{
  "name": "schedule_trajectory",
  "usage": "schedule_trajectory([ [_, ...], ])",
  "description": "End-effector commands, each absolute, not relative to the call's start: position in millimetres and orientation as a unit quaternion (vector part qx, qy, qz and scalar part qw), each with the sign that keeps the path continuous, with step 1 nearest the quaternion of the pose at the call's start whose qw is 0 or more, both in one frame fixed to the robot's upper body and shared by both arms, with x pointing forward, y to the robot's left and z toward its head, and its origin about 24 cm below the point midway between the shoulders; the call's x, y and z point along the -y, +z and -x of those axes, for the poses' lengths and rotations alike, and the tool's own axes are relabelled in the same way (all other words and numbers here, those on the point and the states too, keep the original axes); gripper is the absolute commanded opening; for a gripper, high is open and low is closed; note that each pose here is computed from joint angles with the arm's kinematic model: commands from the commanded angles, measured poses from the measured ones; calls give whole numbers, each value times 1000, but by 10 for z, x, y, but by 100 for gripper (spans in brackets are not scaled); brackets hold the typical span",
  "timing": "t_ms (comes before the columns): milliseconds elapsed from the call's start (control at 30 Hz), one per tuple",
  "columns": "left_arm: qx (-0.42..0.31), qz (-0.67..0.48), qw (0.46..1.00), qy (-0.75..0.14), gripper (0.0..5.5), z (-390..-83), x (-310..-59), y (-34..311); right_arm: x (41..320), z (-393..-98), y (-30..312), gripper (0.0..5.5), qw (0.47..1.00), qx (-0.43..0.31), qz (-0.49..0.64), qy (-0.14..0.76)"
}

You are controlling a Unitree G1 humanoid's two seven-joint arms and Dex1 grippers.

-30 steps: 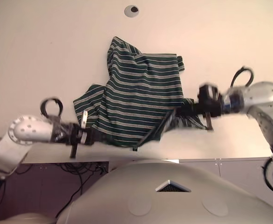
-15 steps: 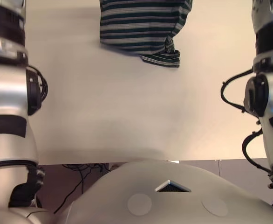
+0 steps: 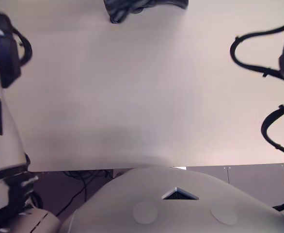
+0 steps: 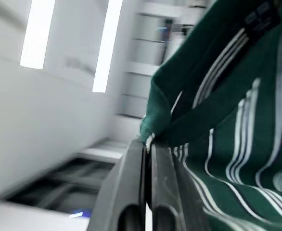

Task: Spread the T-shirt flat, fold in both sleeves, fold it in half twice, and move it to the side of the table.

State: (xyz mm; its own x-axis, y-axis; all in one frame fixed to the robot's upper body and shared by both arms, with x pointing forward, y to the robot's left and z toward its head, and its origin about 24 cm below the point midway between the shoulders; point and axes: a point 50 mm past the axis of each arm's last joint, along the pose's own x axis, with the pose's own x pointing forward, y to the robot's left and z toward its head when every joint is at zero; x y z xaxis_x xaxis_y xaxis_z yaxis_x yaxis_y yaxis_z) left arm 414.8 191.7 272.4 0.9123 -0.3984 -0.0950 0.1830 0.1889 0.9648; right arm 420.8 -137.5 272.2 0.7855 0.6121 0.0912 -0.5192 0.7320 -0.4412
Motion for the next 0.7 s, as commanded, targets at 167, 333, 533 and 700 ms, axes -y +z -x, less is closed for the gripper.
schedule_trajectory([
  [167,-86,-196,739,-639,0,-2221,-2065,1375,2132,-2459,1225,2,720,-177,34,670],
  [333,-178,-265,656,-684,0,-1586,-1941,694,2191,-2000,931,2,635,-299,96,706],
  [533,-191,-308,654,-664,0,-1389,-1901,556,2139,-1739,750,2,622,-337,136,694],
  [700,-202,-282,663,-663,0,-1213,-1809,621,2093,-1767,832,2,622,-362,162,675],
])
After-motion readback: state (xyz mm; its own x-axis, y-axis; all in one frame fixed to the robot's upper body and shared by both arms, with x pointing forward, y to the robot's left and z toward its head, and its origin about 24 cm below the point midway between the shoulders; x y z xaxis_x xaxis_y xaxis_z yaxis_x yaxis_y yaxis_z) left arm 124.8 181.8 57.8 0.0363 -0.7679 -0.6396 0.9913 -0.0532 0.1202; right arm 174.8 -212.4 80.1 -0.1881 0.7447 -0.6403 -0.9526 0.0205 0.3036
